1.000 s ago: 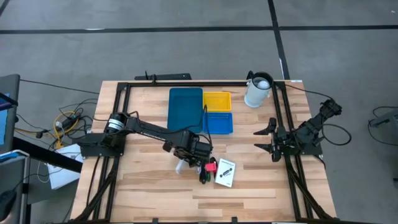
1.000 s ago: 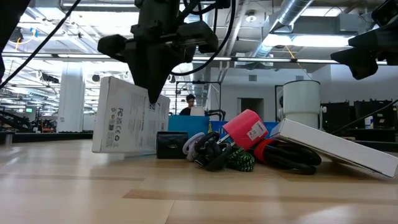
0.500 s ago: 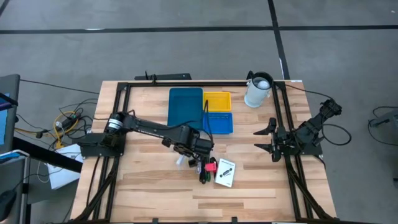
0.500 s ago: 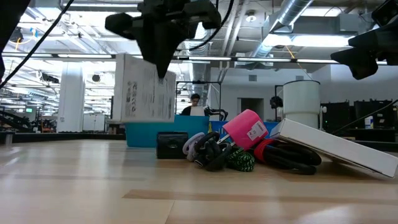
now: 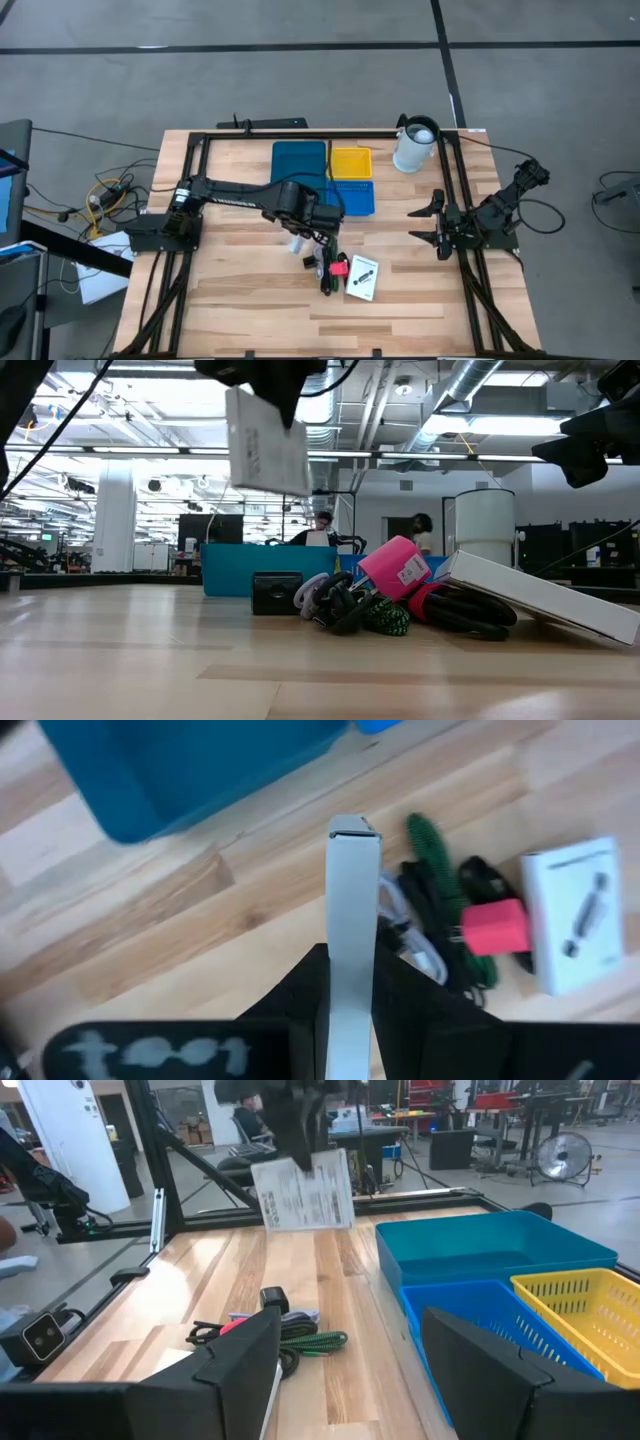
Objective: Pick and place items into bin
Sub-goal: Put the left card reader box into the yellow bin
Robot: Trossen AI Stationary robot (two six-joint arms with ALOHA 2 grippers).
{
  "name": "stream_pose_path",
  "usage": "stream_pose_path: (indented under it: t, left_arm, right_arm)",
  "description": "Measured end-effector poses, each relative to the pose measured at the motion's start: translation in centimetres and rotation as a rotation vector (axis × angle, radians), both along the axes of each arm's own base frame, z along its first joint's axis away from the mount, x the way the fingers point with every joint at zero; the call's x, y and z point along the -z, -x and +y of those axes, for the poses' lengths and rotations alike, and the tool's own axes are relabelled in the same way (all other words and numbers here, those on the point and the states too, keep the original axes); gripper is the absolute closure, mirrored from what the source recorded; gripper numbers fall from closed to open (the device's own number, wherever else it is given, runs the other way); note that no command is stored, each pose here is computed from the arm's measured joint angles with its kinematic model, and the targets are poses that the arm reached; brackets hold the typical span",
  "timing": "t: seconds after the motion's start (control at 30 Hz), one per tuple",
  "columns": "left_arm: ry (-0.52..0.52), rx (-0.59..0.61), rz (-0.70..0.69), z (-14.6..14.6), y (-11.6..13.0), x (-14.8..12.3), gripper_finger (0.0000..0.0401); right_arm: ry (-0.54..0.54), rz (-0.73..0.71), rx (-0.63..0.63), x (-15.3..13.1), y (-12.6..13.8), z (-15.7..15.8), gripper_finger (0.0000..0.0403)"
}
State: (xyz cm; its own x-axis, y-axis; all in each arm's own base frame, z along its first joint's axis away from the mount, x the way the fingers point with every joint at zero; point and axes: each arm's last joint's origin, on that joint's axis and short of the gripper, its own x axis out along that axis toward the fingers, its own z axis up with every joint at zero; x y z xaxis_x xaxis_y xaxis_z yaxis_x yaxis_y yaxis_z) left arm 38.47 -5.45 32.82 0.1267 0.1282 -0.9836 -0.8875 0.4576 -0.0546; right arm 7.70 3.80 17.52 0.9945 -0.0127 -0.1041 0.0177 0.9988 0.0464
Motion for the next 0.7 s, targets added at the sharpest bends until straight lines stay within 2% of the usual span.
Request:
stream_pose_path:
  t: [0.27,0.4,0.7]
  left_arm:
    - [0.004,0.025,-0.085,0.3,0.0,-2.2,0.036]
    - [-0.028,0.048,-0.142,0.5,-0.2,-3.1,0.0359]
    - [-0.053,0.069,-0.256,1.3,-1.4,-3.6,0.036]
  right_arm:
    - [0.0,0.0,0.0,0.0,0.0,0.0,0.0168]
    - [0.0,0.0,0.0,0.0,0.0,0.0,0.0168]
    - [0.0,0.0,0.0,0.0,0.0,0.0,0.0168]
